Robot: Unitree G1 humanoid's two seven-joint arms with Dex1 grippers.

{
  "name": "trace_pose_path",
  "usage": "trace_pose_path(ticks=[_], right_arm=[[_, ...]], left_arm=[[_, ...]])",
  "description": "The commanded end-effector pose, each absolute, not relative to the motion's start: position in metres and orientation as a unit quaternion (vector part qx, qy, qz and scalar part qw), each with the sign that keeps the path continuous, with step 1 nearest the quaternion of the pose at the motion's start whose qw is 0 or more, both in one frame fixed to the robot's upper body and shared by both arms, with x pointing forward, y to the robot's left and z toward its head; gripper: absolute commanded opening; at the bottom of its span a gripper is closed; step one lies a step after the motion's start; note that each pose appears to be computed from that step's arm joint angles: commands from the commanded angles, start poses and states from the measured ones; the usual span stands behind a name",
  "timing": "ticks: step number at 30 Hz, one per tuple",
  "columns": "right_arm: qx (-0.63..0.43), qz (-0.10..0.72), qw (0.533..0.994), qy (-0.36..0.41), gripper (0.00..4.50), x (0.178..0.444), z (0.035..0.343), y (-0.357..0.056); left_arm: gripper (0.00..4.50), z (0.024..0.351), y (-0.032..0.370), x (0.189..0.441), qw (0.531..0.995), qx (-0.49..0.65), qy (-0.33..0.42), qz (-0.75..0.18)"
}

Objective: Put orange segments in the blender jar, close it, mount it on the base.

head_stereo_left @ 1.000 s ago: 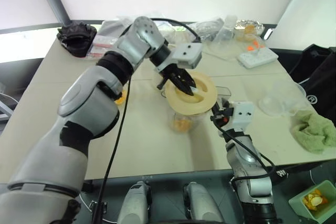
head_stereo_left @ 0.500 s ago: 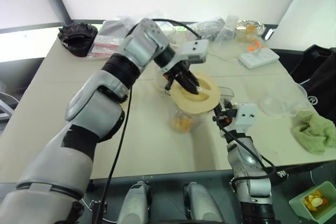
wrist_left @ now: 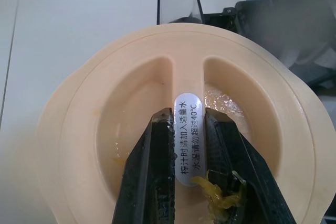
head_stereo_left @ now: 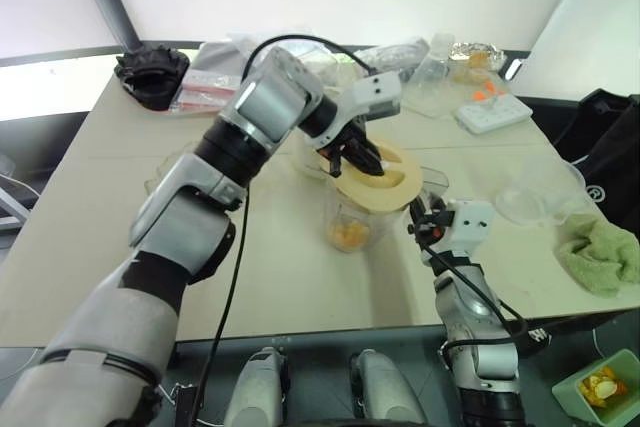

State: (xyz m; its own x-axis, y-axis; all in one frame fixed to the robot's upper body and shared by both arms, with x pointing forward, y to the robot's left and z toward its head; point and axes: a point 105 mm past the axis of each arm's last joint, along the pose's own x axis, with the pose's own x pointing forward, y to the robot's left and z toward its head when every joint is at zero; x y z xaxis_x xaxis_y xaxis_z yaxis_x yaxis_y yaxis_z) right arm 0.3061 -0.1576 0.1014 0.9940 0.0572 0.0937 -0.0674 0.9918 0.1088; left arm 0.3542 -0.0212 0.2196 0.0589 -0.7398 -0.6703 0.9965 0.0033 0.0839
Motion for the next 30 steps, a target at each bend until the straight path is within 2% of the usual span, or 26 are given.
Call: trace_pose_path(ticks=[1,15,17,18,23,30], right_arm=[[0.067,0.091,0.982,-0.148,1.13,0.296,0.153,-0.135],[0.061,0.096,0.982,-0.149,1.13,0.298,0.155,-0.136],[0.059,0.097,0.982,-0.148,1.07,0.298,0.154,-0.136],[0.058,0.098,0.982,-0.147,1.07,0.298,0.154,-0.136],[0.051,0.104,0.983,-0.144,1.07,0.3,0.153,-0.137],[0.047,0.106,0.983,-0.143,1.07,0.301,0.153,-0.138]], left_arm=[[0.41,0.176,-0.003,0.369,0.71,0.289,0.3,-0.568],[0.41,0.196,-0.001,0.363,0.73,0.238,0.281,-0.576],[1.36,0.2,0.0,0.363,0.733,0.234,0.271,-0.579],[1.61,0.202,0.001,0.363,0.733,0.231,0.264,-0.583],[3.94,0.215,-0.001,0.37,0.74,0.243,0.201,-0.594],[3.94,0.267,-0.015,0.373,0.761,0.156,0.087,-0.624]])
